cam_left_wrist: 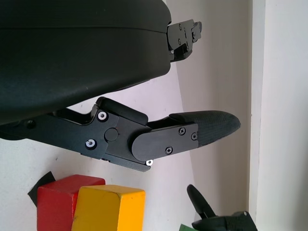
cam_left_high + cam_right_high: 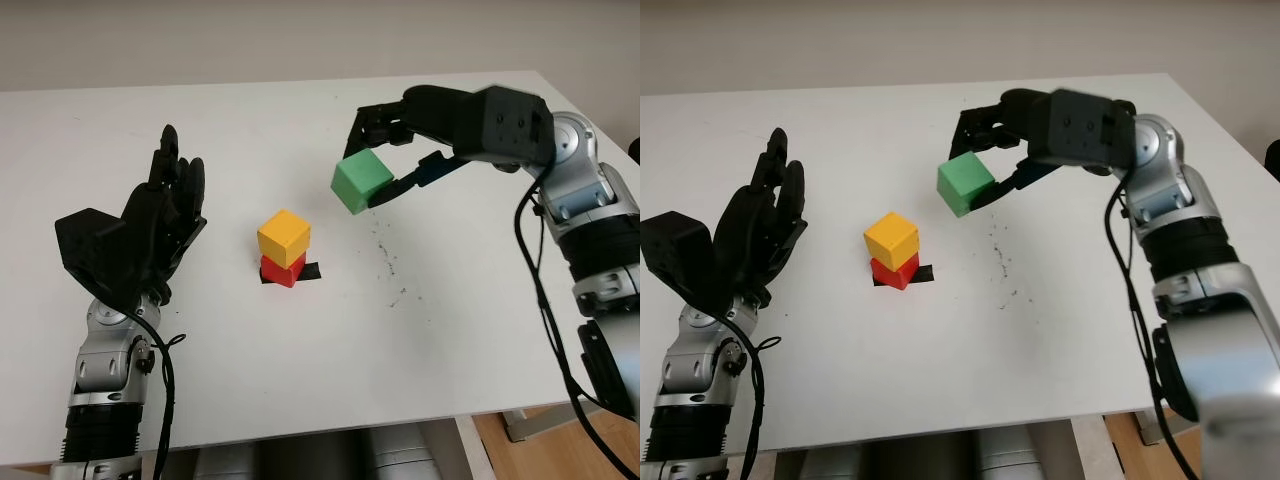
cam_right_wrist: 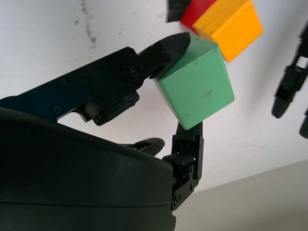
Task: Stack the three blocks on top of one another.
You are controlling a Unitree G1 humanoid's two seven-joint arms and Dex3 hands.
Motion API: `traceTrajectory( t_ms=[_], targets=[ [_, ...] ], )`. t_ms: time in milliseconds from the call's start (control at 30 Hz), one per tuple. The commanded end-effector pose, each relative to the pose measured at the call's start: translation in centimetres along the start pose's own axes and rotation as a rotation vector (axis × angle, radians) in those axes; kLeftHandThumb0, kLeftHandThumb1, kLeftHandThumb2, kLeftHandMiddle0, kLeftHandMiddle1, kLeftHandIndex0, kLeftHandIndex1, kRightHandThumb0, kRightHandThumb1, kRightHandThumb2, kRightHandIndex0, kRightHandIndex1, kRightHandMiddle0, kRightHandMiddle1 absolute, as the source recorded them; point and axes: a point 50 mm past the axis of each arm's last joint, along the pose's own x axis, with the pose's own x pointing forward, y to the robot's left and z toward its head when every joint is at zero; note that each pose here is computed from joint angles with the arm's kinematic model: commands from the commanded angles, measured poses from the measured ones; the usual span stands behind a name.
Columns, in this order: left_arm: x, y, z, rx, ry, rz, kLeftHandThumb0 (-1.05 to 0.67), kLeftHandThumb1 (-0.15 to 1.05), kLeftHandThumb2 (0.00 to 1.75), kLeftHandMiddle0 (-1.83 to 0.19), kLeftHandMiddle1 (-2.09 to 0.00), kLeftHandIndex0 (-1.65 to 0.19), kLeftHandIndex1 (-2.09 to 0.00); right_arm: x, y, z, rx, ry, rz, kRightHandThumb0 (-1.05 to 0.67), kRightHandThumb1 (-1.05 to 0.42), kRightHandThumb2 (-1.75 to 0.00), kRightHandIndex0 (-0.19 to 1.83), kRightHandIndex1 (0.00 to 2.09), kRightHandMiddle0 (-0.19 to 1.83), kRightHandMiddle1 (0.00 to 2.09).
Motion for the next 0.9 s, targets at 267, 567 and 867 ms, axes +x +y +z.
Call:
traceTrajectory(
  t_ms=[267, 567, 867],
  targets=[
    [0.3, 0.7, 0.7, -0.009, -0.028, 0.038, -0.79, 1.05, 0.62, 0.19, 0.0, 0.19, 0.0, 2.3, -1.5, 4.0, 0.147, -0.054, 0.033, -0.46, -0.92, -0.05, 0.34, 0.02, 0.34, 1.6],
    [0.0, 1.3, 1.2, 0.011, -0.037, 0.086, -0.83, 1.05, 0.73, 0.19, 0.0, 0.19, 0.0, 4.2, -0.5, 5.3, 0.136, -0.059, 0.097, -0.47, -0.92, -0.06, 0.32, 0.03, 0.38, 1.56],
    [-0.1, 1.4, 1.5, 0.014, -0.03, 0.093, -0.83, 1.05, 0.74, 0.19, 0.0, 0.19, 0.0, 5.2, 0.7, 5.4, 0.15, -0.059, 0.152, -0.46, -0.93, -0.05, 0.32, 0.04, 0.41, 1.51]
  ],
)
